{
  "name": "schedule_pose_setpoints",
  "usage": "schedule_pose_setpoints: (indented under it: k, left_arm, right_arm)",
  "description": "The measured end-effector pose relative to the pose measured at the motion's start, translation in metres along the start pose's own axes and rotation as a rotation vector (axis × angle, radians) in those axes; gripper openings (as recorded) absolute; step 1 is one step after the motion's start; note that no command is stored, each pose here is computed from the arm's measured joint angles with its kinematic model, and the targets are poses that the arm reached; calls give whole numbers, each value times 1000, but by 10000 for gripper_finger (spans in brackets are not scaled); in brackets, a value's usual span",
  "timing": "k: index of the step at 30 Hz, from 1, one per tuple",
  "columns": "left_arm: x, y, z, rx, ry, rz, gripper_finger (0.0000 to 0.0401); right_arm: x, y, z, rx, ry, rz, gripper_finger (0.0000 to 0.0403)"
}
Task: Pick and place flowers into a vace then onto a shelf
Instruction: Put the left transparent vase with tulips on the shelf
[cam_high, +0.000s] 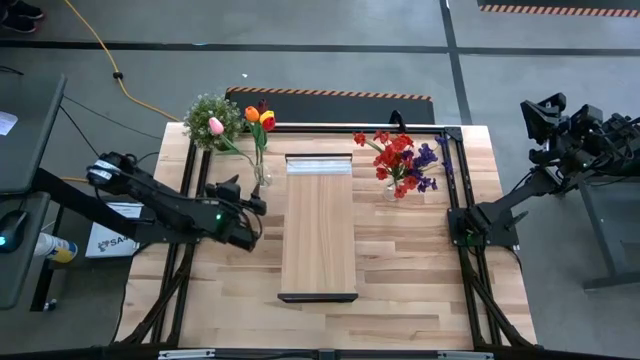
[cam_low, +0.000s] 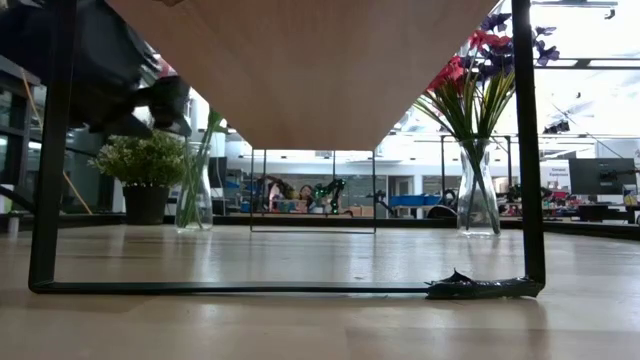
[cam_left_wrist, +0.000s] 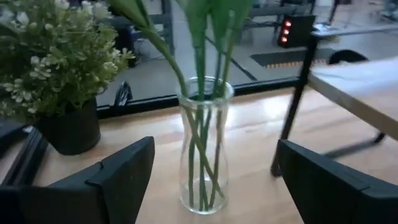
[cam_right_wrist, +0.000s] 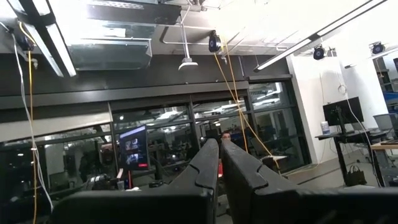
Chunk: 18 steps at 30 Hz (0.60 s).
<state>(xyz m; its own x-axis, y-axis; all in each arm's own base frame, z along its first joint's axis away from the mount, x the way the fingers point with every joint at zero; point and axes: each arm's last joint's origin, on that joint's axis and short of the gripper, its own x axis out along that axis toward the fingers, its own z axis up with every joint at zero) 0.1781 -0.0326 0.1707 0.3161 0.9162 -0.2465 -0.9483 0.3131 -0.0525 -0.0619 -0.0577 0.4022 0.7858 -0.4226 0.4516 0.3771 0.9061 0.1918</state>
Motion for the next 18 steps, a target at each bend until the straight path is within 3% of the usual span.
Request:
schedule_pose_setpoints:
  k: [8,18]
  left_arm:
    - [21,-4,3,-95,72,86,372]
    - [24,-20,5,-58,123,12,372]
  right_arm:
    - [0,-1,3,20,-20,-8,12]
    - [0,-2,3,12,-27,-11,12]
